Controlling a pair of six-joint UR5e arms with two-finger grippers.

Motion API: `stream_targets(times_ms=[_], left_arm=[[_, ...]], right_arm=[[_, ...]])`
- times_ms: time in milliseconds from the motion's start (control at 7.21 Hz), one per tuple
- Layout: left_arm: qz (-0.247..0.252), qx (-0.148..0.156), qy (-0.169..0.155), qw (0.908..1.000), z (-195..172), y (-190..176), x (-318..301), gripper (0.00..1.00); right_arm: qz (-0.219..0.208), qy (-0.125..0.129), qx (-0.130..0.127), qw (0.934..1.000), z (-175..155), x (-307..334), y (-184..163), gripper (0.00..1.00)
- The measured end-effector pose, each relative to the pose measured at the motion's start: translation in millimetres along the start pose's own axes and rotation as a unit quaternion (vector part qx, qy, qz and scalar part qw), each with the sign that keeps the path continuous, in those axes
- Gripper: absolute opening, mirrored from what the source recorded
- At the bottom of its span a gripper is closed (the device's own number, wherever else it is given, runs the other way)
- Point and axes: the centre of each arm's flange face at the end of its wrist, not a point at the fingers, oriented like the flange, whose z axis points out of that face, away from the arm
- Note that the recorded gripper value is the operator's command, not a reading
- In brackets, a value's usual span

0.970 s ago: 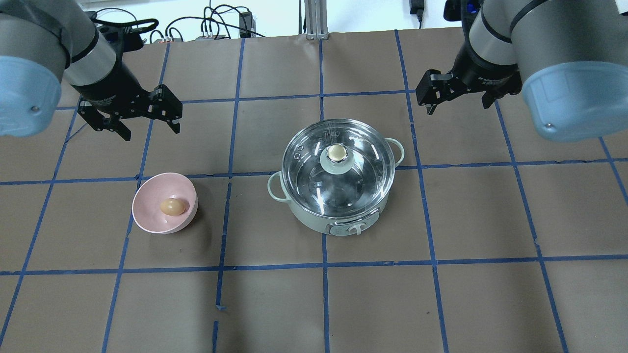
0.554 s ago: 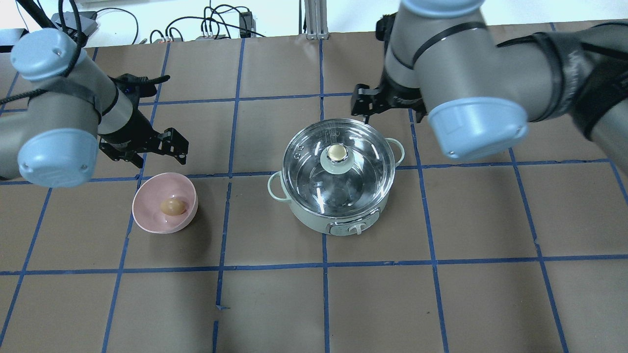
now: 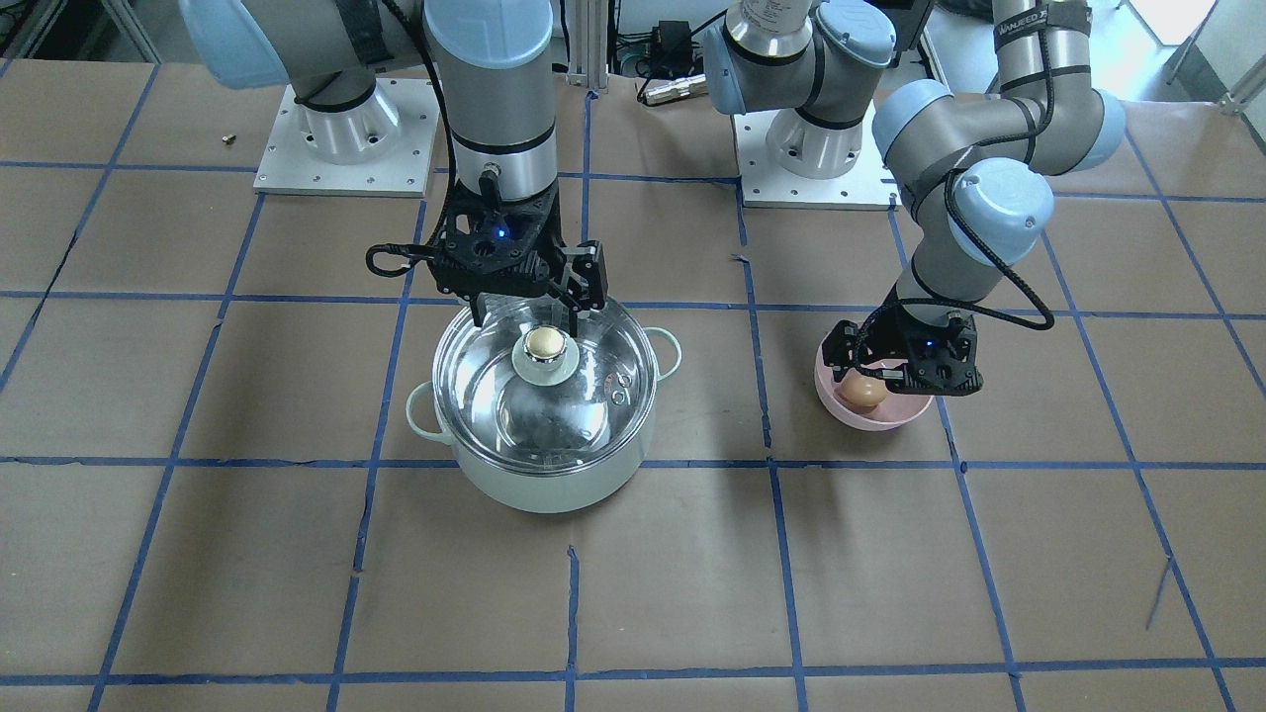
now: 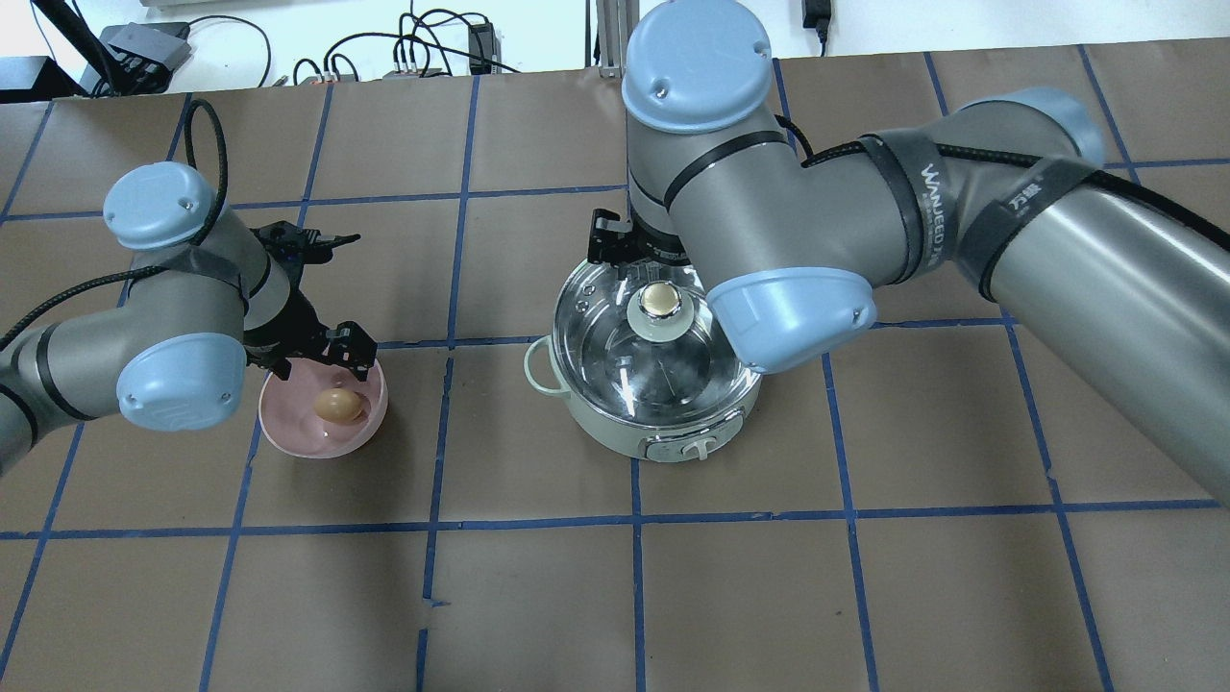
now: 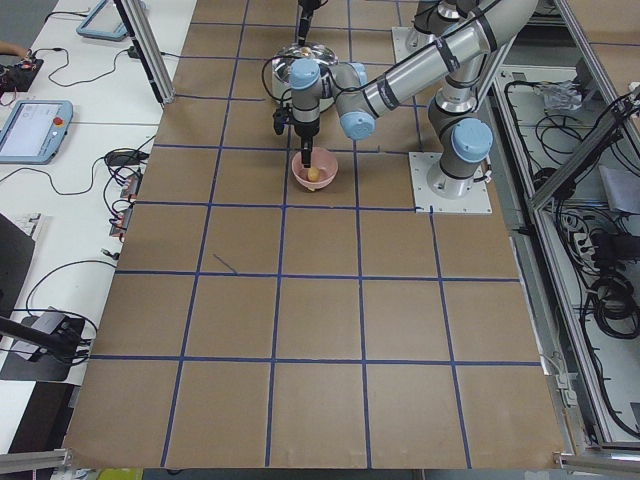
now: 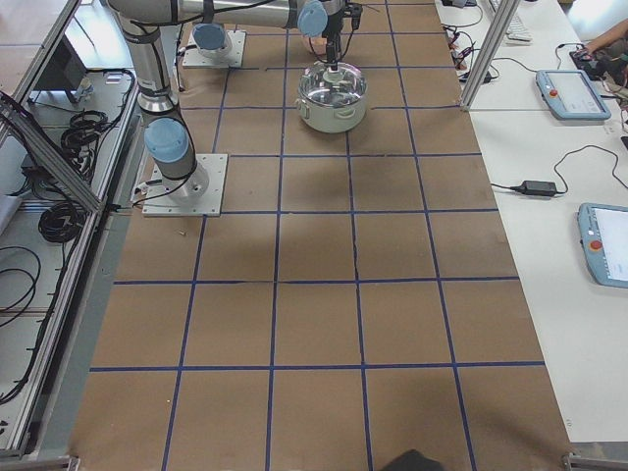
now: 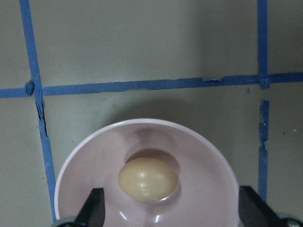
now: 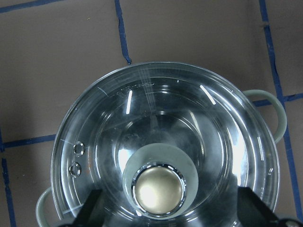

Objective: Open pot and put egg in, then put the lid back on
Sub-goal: 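Lower the left gripper onto the egg while the right gripper grasps the lid knob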

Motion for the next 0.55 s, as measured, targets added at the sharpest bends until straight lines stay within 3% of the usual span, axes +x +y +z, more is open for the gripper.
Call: stream_targets(times_ms=[554], left_arm=[[-0.012, -0.028, 0.022, 0.9993, 34.6, 1.0, -6.0, 0.96]], right_arm=[[-0.004, 0.009, -0.014, 0.9999, 38.4, -23.9, 9.2, 1.0]])
